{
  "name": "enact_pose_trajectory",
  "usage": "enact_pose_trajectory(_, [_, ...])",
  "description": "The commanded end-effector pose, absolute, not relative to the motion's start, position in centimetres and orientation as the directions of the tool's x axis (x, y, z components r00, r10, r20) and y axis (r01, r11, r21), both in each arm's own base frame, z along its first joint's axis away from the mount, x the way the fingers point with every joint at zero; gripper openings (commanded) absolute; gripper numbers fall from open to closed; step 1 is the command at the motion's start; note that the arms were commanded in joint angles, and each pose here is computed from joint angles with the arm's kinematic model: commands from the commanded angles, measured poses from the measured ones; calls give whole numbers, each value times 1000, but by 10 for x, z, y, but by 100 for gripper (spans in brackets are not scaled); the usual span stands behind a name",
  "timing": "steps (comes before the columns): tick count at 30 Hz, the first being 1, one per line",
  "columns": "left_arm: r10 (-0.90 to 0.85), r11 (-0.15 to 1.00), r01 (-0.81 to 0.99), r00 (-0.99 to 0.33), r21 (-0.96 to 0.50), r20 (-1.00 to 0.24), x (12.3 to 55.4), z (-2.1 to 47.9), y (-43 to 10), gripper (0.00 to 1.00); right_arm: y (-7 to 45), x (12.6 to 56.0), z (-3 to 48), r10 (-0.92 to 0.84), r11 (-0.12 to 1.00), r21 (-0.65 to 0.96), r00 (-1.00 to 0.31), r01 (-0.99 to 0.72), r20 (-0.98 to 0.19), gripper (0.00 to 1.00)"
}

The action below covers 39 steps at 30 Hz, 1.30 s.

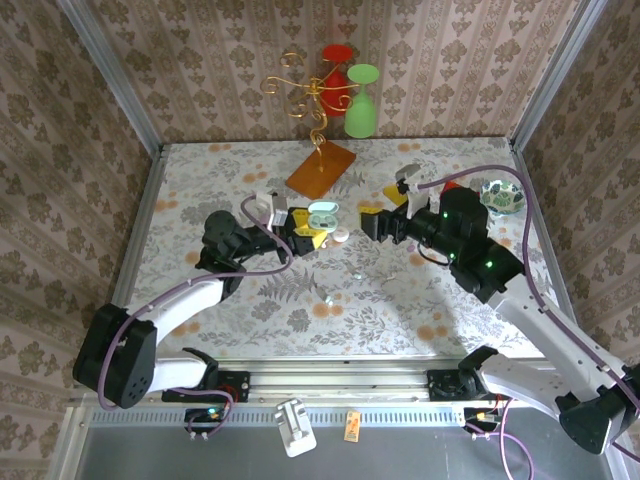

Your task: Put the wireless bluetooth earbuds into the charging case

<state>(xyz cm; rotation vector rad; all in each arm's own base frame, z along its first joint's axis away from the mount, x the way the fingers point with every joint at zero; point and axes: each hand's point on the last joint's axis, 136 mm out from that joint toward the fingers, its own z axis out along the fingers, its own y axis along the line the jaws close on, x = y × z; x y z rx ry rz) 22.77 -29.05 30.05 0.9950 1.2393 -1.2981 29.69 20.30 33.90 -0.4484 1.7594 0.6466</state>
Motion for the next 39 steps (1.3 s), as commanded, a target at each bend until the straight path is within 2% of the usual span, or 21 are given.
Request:
enact_pose_trajectory(1, [-157, 94, 993, -53, -68, -986, 233, 303, -286, 35, 177, 306, 324, 162, 844, 312, -347, -436, -924, 78])
enact_pose_trajectory(9, [-202, 116, 993, -6, -30, -979, 244, 309, -279, 34, 170, 307, 239, 134, 884, 342, -530, -317, -837, 79])
enact_pose_trajectory(15, [-199, 123, 992, 13, -11, -980, 252, 311, -272, 34, 195, 312, 186, 87, 882, 363, -653, -300, -752, 76])
enact_pose_trajectory(21, [-205, 145, 989, 17, -14, -979, 255, 312, -260, 34, 227, 300, 133, 5, 879, 379, -791, -288, -612, 71])
enact_pose_trajectory(30, [-203, 186, 983, 39, 0, -978, 257, 307, -249, 34, 235, 289, 76, -128, 928, 255, -874, -273, -468, 56])
enact_pose_trajectory(36, [-210, 190, 982, 43, 3, -977, 258, 312, -247, 34, 244, 294, 60, -138, 934, 251, -906, -254, -401, 53])
enact_pose_trajectory(39, [-208, 183, 983, 43, 5, -977, 258, 312, -247, 34, 247, 300, 54, -148, 934, 241, -901, -263, -408, 54])
